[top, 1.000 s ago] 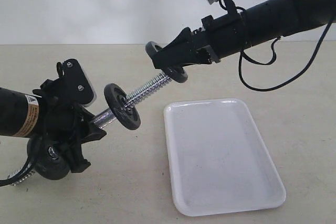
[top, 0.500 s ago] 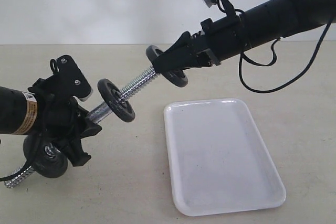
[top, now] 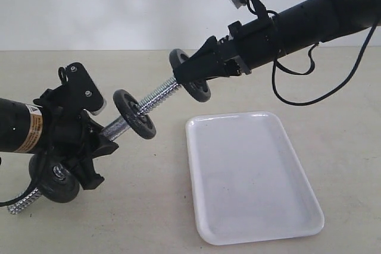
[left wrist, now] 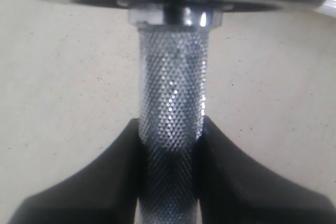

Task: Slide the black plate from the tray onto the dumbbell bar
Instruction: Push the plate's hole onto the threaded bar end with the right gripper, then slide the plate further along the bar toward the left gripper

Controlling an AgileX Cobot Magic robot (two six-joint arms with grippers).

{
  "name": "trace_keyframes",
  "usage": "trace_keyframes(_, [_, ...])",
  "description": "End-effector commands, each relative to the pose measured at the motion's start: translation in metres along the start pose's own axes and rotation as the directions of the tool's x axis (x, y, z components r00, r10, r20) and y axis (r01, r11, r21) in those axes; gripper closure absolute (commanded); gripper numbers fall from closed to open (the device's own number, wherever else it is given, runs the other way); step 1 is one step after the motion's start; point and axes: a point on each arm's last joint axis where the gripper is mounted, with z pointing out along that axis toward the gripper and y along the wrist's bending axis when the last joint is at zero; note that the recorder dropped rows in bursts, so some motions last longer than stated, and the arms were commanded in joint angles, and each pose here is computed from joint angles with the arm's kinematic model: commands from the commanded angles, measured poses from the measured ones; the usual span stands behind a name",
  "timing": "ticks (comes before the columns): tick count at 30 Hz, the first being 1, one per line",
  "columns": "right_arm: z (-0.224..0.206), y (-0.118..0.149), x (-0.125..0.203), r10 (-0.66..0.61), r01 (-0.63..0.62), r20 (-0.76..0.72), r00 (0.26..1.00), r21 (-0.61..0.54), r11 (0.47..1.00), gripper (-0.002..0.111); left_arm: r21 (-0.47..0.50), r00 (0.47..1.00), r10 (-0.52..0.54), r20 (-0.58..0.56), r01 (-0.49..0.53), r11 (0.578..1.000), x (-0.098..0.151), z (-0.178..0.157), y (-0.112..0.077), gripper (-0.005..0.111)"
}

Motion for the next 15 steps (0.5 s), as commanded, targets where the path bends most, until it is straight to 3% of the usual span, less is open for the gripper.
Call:
trace_keyframes(1, [-0.0042, 0.0104, -0.0123, -0.015, 0.018, 0.067, 0.998, -0.042, 0.999, 0.108, 0.052, 0.988, 0.029, 0.154, -0.037, 0.998, -0.0258, -0.0138, -0.0015, 0.102])
trace_keyframes(11, [-0.0042, 0.0105, -0.0128, -0.019, 0.023, 0.073, 0.997, -0.043, 0.999, 0.108, 0.071, 0.985, 0.068, 0.158, -0.080, 0.994, -0.0259, -0.0140, -0.0037, 0.102])
trace_keyframes(15, [-0.0042, 0.0105, -0.0128, -0.019, 0.023, 0.073, 0.997, -0.043, 0.999, 0.108, 0.066, 0.986, 0.023, 0.164, -0.034, 0.997, -0.0268, -0.0141, -0.0026, 0.102])
